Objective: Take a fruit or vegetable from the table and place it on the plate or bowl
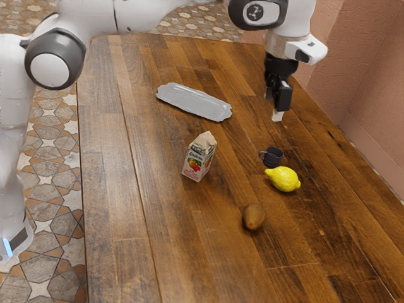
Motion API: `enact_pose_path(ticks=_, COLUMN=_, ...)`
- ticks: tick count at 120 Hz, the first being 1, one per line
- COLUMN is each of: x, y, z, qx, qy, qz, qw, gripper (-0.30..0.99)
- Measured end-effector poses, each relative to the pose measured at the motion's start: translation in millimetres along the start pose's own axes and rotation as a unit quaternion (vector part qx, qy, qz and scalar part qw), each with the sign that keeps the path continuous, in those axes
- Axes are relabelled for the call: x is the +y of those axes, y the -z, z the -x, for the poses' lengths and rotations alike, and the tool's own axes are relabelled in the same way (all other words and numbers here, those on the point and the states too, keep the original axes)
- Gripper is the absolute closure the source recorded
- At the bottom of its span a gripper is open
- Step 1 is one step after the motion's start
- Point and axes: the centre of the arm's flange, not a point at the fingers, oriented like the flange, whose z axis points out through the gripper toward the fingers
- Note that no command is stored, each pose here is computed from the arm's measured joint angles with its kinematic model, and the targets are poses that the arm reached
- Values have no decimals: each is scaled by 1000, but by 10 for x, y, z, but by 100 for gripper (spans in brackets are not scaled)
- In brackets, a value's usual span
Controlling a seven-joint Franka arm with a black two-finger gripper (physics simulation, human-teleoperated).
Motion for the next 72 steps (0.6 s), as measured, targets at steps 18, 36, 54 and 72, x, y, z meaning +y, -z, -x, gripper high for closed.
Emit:
enact_pose_path(ticks=18, x=-326, y=-289, z=-225, qx=13, qy=24, qz=-6, qw=1000, gripper=0)
enact_pose_path(ticks=36, x=-528, y=-691, z=-628, qx=28, qy=30, qz=-6, qw=999, gripper=0)
enact_pose_path(ticks=54, x=-589, y=-1050, z=-966, qx=43, qy=22, qz=-5, qw=999, gripper=0)
enact_pose_path(ticks=72, x=-636, y=-1417, z=-1101, qx=34, qy=14, qz=-4, qw=999, gripper=0)
